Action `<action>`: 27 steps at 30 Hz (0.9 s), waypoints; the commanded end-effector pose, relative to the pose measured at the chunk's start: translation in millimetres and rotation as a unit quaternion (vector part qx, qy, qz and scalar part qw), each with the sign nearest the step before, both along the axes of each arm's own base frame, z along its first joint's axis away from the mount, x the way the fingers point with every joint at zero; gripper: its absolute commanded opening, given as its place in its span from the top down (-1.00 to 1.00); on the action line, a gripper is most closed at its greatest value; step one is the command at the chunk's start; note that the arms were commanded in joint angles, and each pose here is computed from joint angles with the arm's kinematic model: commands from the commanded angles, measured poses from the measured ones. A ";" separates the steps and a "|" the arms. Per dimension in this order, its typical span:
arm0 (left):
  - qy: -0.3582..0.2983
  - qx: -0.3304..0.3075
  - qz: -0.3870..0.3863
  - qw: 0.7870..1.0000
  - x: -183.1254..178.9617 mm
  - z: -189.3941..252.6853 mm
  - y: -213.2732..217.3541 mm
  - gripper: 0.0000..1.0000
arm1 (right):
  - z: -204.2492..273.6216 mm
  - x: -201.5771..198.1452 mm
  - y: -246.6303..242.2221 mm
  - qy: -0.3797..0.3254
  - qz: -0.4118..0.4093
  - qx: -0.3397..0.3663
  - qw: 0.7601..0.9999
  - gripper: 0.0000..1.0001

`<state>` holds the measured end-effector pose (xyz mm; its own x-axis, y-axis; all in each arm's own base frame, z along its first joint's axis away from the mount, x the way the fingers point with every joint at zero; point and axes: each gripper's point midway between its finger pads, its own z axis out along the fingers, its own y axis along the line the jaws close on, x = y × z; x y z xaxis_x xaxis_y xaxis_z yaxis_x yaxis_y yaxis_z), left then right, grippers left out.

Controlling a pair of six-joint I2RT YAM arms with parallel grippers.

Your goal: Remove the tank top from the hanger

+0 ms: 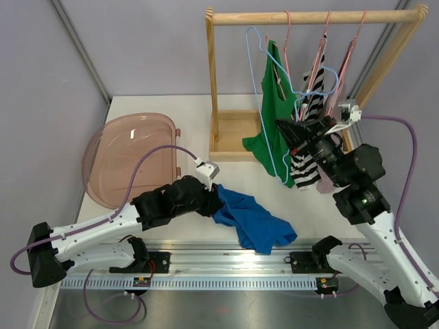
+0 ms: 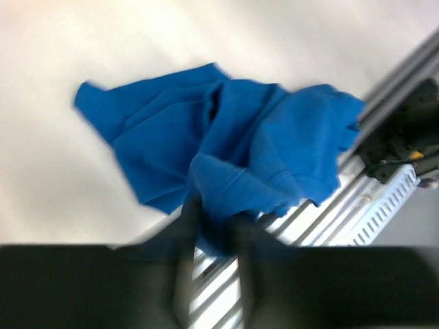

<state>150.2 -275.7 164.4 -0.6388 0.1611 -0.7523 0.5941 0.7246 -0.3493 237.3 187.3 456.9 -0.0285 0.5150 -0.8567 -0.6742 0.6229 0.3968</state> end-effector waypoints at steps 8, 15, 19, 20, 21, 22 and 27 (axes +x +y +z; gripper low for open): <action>-0.055 0.026 0.103 0.993 17.7 55.3 53.0 -0.98 | -11.2 45.2 -17.2 0.150 -0.102 -0.156 0.971 1.00; -0.088 0.073 0.147 0.983 18.6 71.1 99.7 -0.98 | 5.9 90.2 -0.5 0.174 -0.130 -0.202 0.955 0.99; -0.097 0.077 0.159 0.980 17.2 70.1 112.6 -0.98 | 26.8 113.0 9.1 0.163 -0.146 -0.214 0.952 1.00; -0.098 0.072 0.160 0.980 16.7 70.6 113.4 -0.98 | 27.8 119.5 8.6 0.164 -0.156 -0.216 0.950 1.00; -0.098 0.071 0.159 0.980 16.1 69.2 113.6 -0.98 | 14.1 133.3 17.5 0.178 -0.155 -0.232 0.943 1.00; -0.096 0.075 0.158 0.980 15.9 64.3 113.8 -0.98 | 28.7 135.7 17.8 0.162 -0.158 -0.231 0.946 1.00; -0.091 0.089 0.160 0.979 15.6 58.1 115.8 -0.98 | 14.7 175.1 36.7 0.164 -0.168 -0.258 0.937 1.00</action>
